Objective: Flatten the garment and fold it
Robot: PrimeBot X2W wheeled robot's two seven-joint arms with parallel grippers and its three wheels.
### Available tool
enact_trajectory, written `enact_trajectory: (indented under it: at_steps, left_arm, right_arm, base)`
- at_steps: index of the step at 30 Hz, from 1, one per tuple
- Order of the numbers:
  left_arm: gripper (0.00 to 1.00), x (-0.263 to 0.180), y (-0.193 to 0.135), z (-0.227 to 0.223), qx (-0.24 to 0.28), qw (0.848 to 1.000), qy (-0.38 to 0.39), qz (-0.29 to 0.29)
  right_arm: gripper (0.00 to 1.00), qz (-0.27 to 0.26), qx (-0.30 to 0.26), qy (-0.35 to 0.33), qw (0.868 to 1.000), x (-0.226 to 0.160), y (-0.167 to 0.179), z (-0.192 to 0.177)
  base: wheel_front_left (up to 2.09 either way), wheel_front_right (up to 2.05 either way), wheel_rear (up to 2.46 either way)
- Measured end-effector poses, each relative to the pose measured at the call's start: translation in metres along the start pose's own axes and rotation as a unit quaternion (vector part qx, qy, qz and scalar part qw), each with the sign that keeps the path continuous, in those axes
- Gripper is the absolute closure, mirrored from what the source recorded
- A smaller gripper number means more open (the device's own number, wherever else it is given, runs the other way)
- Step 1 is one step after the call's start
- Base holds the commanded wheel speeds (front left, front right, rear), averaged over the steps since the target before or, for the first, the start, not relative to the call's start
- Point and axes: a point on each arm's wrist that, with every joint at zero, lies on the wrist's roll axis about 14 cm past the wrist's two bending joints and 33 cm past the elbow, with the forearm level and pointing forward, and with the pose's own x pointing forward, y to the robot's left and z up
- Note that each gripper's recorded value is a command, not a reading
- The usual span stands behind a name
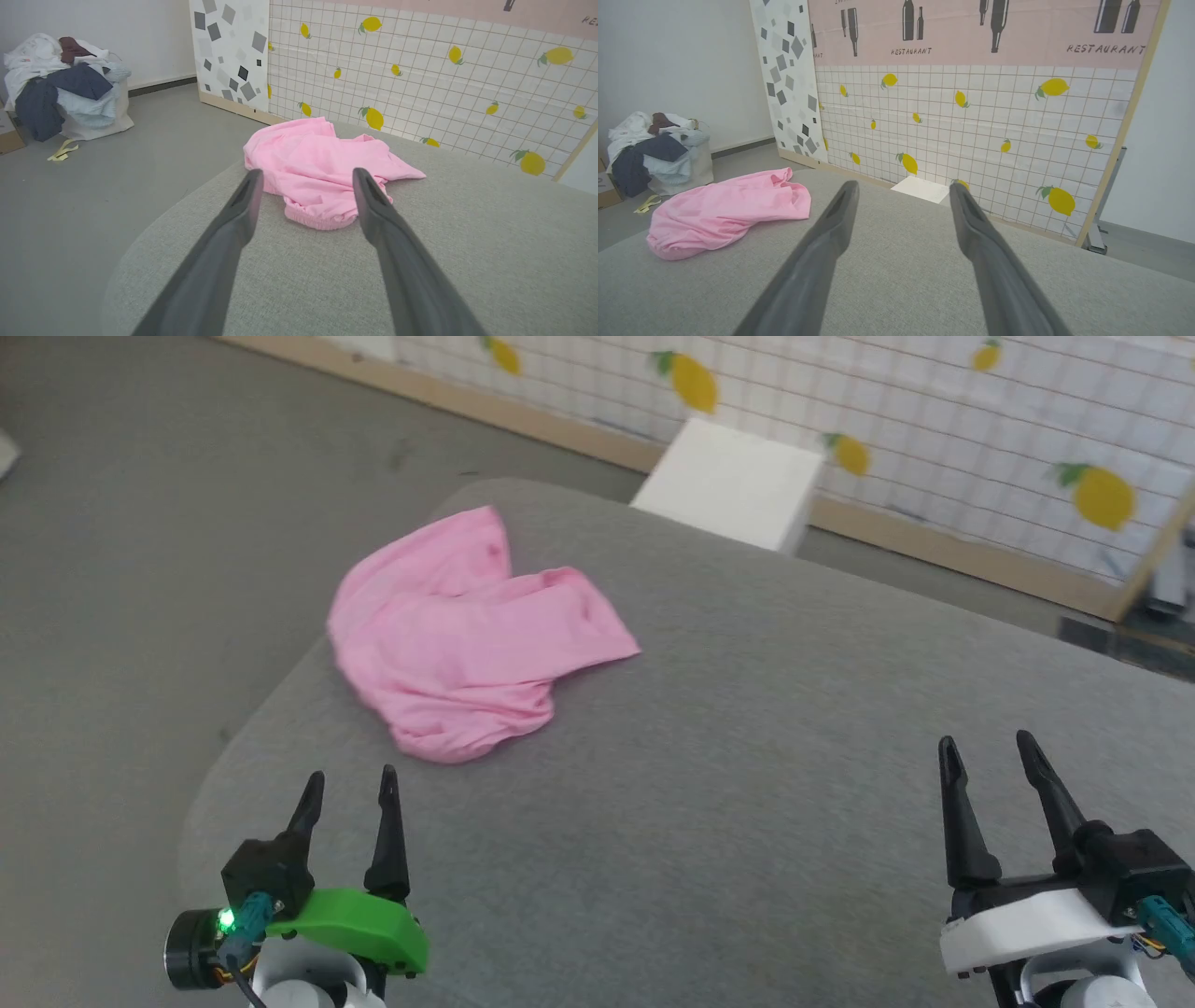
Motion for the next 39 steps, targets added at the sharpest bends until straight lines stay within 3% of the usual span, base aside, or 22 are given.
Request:
enact_trajectory:
  at_steps: [14, 26, 32, 39]
  left_arm:
    - [0.00, -0.051, 0.070, 0.009, 0.004, 0.993, -0.017, 0.113]
    - [0.00, -0.043, 0.067, 0.007, 0.002, 0.994, -0.016, 0.109]
    - [0.00, -0.007, 0.062, 0.023, -0.020, 0.994, -0.030, 0.100]
    - [0.00, 0.093, 0.046, 0.063, -0.045, 0.996, -0.023, 0.069]
  right_arm:
    - [0.00, 0.116, 0.024, -0.003, 0.993, 0.034, 0.080, -0.008]
    - [0.00, 0.107, 0.025, 0.001, 0.994, 0.031, 0.073, -0.012]
    - [0.00, 0.098, 0.023, -0.001, 0.995, 0.035, 0.065, -0.015]
    - [0.00, 0.090, 0.011, -0.034, 0.995, 0.065, 0.053, -0.007]
  base:
    - [-0.07, -0.07, -0.07]
    - [0.00, 0.00, 0.00]
    - [0.00, 0.00, 0.00]
    - [0.00, 0.00, 0.00]
